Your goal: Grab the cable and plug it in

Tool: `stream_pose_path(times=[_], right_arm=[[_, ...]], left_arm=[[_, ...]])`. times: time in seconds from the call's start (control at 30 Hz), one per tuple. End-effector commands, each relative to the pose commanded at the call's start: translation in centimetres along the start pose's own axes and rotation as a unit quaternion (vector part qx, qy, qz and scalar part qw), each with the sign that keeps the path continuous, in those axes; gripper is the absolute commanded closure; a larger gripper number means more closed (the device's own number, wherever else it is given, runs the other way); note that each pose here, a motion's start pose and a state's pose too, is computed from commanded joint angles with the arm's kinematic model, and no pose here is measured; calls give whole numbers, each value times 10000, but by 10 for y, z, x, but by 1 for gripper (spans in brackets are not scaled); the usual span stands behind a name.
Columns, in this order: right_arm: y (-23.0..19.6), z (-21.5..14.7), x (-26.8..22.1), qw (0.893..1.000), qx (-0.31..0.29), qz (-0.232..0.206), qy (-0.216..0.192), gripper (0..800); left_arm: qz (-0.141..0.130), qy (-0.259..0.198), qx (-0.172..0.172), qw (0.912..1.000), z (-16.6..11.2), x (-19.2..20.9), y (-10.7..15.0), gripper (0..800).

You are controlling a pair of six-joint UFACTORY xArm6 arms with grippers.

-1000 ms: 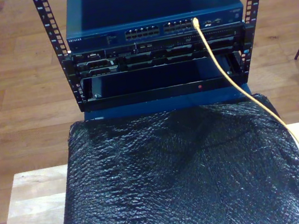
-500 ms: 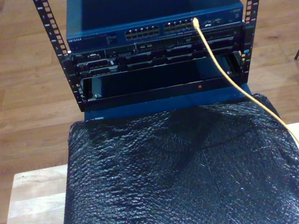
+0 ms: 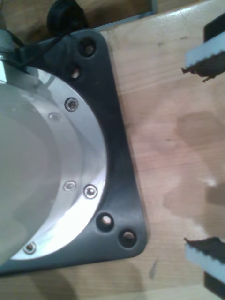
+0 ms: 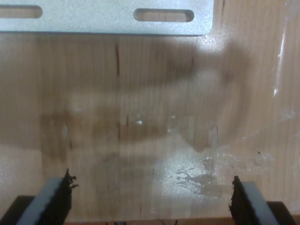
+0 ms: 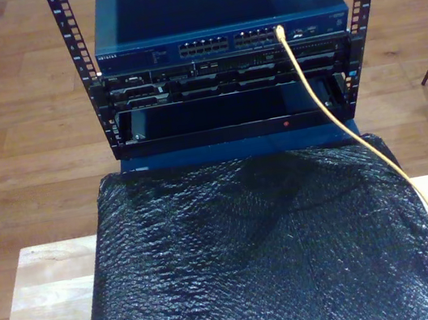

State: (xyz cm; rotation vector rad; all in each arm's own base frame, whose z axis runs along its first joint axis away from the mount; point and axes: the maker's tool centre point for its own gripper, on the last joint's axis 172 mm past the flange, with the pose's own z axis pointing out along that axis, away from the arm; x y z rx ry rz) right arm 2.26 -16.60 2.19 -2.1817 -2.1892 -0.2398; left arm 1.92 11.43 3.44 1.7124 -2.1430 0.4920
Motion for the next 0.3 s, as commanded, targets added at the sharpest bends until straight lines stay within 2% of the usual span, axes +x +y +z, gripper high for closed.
stream_pose_path(times=[0.3], right_arm=[[0, -1, -1, 10000, 0, -8, -8, 0]], left_arm=[[0, 8, 1, 10000, 0, 0, 0, 1]])
